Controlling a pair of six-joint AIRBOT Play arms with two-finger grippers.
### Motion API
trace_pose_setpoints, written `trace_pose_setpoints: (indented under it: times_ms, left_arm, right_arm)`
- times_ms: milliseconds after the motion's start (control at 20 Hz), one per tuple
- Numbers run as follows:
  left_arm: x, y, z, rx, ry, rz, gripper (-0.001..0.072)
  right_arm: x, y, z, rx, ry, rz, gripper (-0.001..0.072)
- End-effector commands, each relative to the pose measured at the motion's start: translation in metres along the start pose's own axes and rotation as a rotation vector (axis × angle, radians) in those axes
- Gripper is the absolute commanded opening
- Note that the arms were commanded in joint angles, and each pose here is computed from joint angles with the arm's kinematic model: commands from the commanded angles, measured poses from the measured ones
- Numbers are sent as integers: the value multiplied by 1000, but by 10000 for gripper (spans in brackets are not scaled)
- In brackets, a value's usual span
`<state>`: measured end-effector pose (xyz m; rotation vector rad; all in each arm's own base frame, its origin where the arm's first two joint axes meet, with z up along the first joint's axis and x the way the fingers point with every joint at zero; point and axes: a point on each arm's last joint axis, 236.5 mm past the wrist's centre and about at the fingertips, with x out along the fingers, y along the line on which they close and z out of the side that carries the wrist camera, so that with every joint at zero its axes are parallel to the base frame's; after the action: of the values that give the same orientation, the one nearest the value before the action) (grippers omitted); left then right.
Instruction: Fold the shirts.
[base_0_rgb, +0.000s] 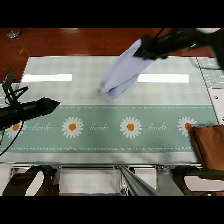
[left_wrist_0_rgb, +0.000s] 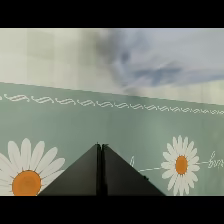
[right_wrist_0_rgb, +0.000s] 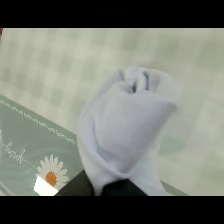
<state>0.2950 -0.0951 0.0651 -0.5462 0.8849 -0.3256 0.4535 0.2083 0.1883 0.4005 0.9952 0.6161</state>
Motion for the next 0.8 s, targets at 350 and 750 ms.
trace_pose_setpoints:
  times_ms: [350,750]
  left_arm:
    - [0,0,3,-3,-13,-1,27]
    - [0,1,14,-9,-58,2,27]
  right_arm:
    - [-276,-162,-70,451,-83,-601,25]
    - [-414,-195,-279,992,-159,-1248,30]
